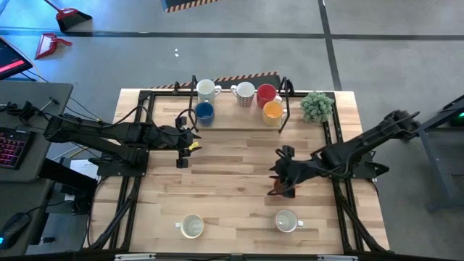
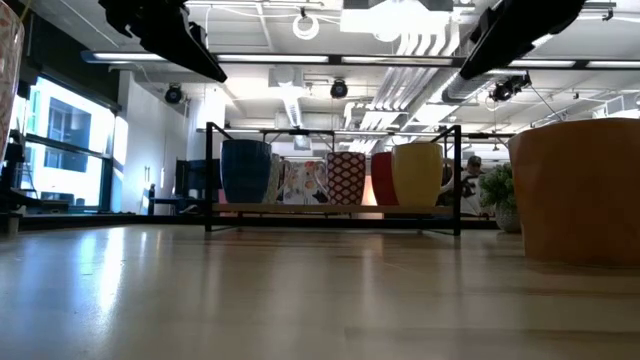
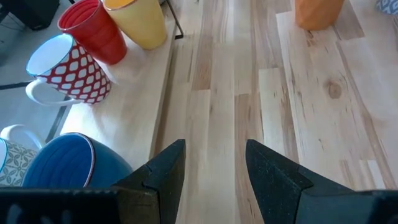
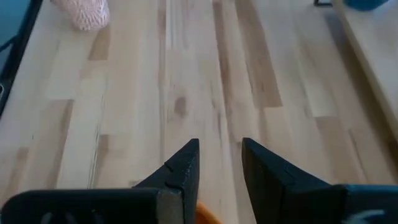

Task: Place coffee mugs
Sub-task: Put the orange mug on the shelf

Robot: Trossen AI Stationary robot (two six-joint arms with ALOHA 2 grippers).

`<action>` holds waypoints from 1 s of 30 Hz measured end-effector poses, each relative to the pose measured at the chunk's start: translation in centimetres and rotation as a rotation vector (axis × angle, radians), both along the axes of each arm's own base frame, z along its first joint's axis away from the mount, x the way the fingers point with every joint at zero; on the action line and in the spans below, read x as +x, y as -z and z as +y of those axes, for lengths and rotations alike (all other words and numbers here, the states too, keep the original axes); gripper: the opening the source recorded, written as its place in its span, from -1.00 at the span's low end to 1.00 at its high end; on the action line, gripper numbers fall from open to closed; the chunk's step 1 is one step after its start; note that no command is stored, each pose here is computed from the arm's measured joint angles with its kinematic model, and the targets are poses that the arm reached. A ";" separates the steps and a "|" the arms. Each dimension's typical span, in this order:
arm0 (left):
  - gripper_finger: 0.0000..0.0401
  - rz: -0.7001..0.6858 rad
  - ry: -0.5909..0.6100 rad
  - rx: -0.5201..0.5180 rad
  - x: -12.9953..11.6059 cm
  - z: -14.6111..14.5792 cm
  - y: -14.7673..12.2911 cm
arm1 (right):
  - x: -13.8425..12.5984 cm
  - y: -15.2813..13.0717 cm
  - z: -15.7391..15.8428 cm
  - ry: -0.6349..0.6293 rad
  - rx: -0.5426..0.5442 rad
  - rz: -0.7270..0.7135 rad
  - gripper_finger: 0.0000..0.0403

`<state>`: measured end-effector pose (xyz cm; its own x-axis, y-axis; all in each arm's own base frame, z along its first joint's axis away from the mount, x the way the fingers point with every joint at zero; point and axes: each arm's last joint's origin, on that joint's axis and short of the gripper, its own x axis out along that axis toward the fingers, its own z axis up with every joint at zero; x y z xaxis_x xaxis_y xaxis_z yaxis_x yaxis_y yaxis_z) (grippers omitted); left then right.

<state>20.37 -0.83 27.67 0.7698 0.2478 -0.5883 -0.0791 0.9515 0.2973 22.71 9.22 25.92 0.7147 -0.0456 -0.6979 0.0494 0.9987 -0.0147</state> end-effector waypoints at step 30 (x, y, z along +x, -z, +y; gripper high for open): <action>-0.21 -0.004 -0.002 -0.005 0.0 0.0 0.0 | -2.6 0.8 -0.2 0.060 0.037 0.213 -0.51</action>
